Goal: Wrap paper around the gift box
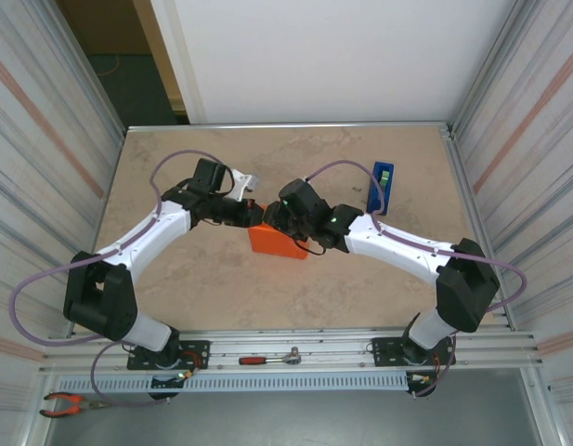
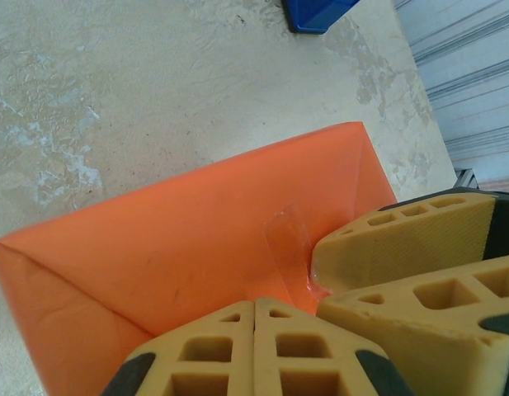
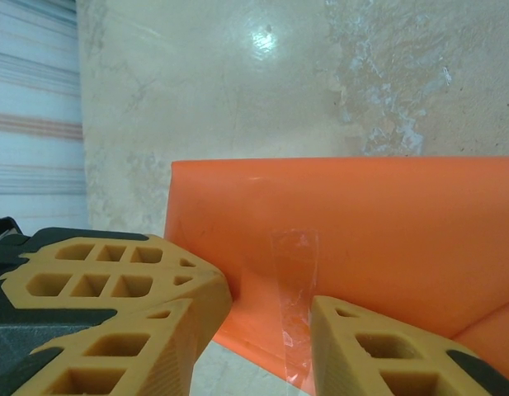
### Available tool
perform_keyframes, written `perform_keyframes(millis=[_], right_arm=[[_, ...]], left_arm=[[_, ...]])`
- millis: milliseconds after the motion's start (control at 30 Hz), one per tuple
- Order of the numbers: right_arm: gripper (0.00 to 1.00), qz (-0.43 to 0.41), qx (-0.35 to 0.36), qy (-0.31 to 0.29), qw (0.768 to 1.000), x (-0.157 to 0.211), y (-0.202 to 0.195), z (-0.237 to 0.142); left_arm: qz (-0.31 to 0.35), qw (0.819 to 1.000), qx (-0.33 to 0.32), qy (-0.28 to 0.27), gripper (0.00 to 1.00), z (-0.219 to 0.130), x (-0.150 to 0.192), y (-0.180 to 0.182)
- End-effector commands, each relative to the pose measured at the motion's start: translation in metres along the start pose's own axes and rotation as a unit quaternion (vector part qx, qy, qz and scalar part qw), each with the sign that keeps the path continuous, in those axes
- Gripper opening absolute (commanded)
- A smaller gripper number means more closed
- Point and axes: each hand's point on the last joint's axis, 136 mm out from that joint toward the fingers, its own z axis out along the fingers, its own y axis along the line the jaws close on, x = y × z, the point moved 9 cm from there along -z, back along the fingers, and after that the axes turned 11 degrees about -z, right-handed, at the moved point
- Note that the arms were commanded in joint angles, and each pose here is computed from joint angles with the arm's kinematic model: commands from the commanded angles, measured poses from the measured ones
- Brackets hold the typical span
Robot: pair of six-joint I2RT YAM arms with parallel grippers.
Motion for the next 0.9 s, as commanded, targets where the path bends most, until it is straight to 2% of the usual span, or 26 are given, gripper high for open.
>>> perform_keyframes(millis=[0,467,867], right_arm=[[0.43,-0.025,0.073,0.066,0.995,0.028,-0.027,0.011],[0.5,-0.057,0.046,0.076,0.994,0.031,-0.022,0.016],[0.46,-0.089,0.044,0.095,0.991,0.034,-0.014,0.018]], left_arm=[[-0.013,0.999,-0.032,0.031,0.0,0.008,0.017,0.013],[-0.014,0.999,-0.033,0.036,0.0,0.012,0.019,0.017],[-0.012,0.999,-0.033,0.04,0.0,0.014,0.02,0.017]])
